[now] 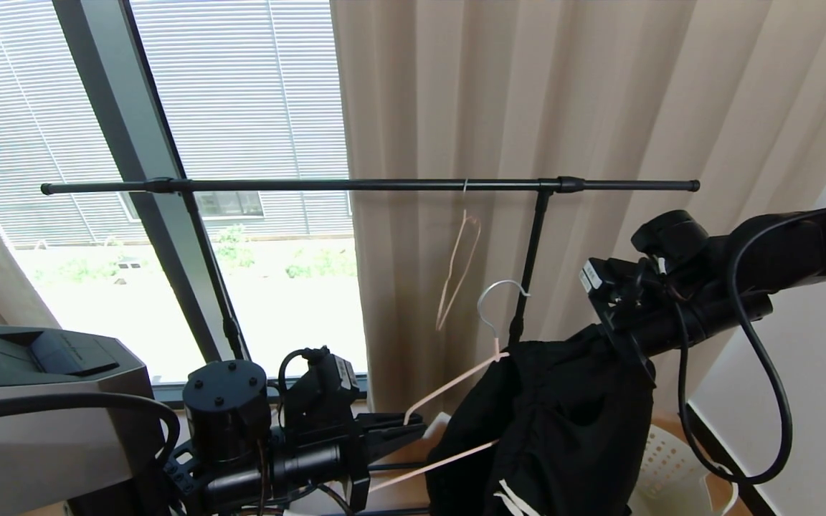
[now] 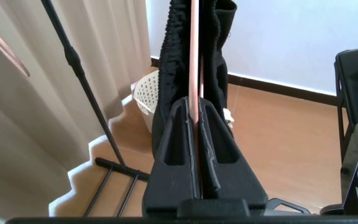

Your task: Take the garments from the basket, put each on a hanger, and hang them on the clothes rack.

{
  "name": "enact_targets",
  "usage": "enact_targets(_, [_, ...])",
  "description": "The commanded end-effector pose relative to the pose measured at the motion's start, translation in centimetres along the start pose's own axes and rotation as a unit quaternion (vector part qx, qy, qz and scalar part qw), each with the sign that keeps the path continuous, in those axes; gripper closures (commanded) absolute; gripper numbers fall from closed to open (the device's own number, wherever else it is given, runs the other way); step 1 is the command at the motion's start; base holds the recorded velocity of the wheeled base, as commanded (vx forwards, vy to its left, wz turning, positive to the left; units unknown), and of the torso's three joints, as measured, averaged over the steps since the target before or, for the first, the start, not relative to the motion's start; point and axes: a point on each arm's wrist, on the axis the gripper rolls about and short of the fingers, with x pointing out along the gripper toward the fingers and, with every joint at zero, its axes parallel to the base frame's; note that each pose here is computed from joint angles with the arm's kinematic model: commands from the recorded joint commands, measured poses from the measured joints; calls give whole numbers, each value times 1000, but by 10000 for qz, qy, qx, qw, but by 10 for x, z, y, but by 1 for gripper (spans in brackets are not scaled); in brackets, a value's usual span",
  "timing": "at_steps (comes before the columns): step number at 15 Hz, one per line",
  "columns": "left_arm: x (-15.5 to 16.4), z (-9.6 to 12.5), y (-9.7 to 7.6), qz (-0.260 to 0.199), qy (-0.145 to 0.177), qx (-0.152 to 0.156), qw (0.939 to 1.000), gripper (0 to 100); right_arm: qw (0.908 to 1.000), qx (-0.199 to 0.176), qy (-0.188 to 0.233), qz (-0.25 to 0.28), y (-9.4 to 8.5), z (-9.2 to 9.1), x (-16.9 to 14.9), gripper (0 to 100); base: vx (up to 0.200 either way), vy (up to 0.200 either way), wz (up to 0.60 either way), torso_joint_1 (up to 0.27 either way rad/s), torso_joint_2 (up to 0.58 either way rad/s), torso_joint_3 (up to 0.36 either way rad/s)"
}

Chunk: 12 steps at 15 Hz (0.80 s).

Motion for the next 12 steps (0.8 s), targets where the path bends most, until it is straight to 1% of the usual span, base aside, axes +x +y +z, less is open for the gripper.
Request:
enact_targets(1, [0, -1, 2, 32, -7, 0, 10000, 100, 10000, -48, -27, -43, 2, 3, -4, 100, 0, 0, 0, 0, 0, 0])
enact_targets(2, [1, -1, 3, 32, -7, 0, 10000, 100, 10000, -65, -28, -60, 3, 4, -5, 100, 0, 0, 0, 0, 0, 0])
enact_targets(3, [1, -2, 3, 30, 12, -6, 10000, 0, 9999, -77, -40, -65, 4, 5, -6, 100, 0, 0, 0, 0, 0, 0])
enact_targets(6, [3, -1, 9, 105, -42, -21, 9999, 0, 9998, -139, -58, -133, 7, 9, -11, 100, 0, 0, 0, 0, 0, 0])
enact_targets(8, [-4, -2, 21, 336, -60, -45, 9994, 0, 9984, -273, -32, -498, 10, 15, -30, 100, 0, 0, 0, 0, 0, 0])
enact_targets(9, [-6, -3, 30, 492, -87, -44, 9987, 0, 9972, -299, 62, -682, 11, 16, -38, 100, 0, 0, 0, 0, 0, 0])
enact_targets(10, [-8, -2, 35, 588, -120, -36, 9982, 0, 9963, -330, 124, -782, 13, 18, -41, 100, 0, 0, 0, 0, 0, 0])
enact_targets(11, [-15, 1, 45, 771, -193, -95, 9968, 0, 9934, -356, 312, -1049, 14, 21, -49, 100, 0, 0, 0, 0, 0, 0])
enact_targets(12, [-16, 2, 48, 811, -227, -145, 9963, 0, 9915, -365, 381, -1193, 13, 21, -52, 100, 0, 0, 0, 0, 0, 0])
